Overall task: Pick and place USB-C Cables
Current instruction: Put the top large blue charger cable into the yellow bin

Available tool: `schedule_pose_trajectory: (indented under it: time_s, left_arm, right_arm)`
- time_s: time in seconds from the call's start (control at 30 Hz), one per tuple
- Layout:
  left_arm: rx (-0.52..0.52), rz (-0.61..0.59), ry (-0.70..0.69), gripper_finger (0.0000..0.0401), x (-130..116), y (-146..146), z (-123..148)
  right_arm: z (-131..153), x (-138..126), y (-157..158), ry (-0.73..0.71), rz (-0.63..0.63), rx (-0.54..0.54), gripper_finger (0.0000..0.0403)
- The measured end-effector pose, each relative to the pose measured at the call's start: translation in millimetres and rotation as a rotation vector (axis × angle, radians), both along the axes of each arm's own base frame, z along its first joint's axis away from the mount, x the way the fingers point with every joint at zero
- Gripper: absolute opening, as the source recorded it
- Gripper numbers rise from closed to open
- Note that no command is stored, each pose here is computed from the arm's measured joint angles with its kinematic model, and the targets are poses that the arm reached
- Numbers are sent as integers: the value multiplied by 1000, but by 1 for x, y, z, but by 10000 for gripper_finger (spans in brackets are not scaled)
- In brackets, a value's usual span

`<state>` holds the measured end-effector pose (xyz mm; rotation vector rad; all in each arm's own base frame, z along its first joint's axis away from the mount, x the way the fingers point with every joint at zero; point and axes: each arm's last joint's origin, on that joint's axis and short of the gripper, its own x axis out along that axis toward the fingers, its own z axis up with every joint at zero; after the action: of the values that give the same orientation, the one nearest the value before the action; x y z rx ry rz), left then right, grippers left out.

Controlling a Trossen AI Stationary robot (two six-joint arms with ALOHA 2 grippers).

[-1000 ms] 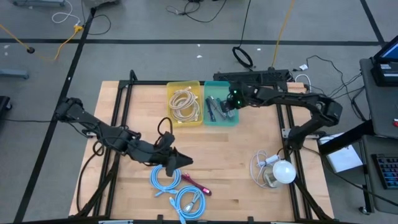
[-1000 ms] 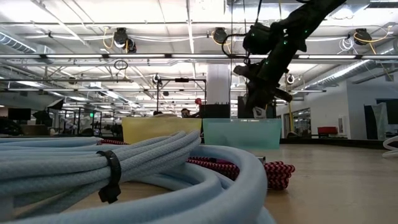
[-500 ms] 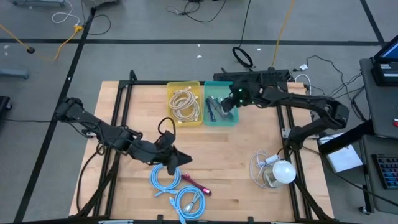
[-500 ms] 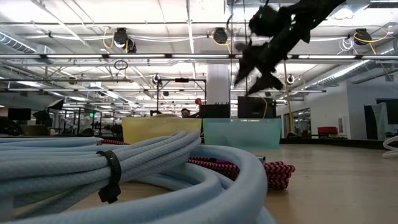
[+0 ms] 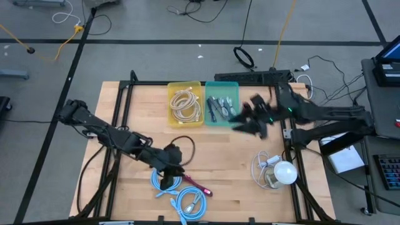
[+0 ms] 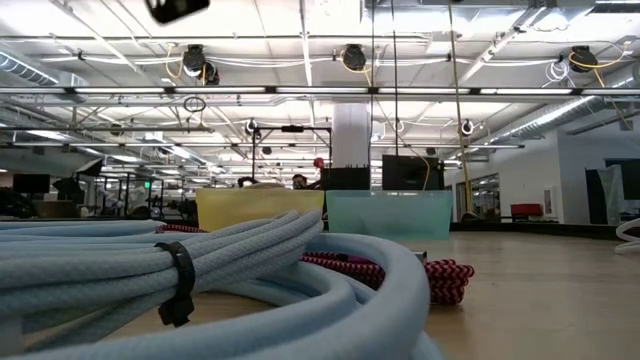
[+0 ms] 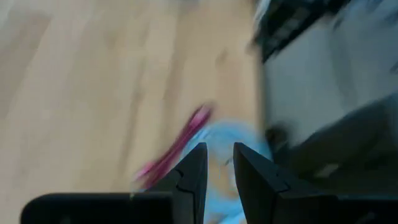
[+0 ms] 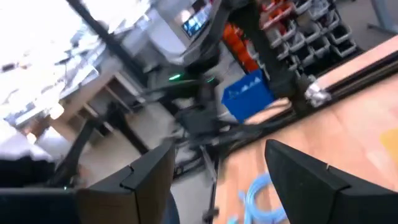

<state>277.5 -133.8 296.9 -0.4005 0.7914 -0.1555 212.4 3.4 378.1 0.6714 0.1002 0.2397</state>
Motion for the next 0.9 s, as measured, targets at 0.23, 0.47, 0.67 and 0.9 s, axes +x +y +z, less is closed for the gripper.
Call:
schedule_pose_trajectory:
  time_s: [0.23, 0.47, 0.67, 0.9]
  left_arm:
    - [448, -188, 346, 81, -25, 4, -39]
    - [646, -372, 365, 81, -19, -2, -57]
    - [520, -375, 551, 96, -5, -5, -93]
    - [561, -320, 724, 204, 1, -11, -134]
  right_arm:
    - [-17, -28, 60, 212, -112, -68, 242]
    - [-36, -21, 96, 293, -240, -94, 242]
    - [-54, -1, 113, 343, -267, -71, 242]
    - [-60, 9, 121, 331, -250, -65, 242]
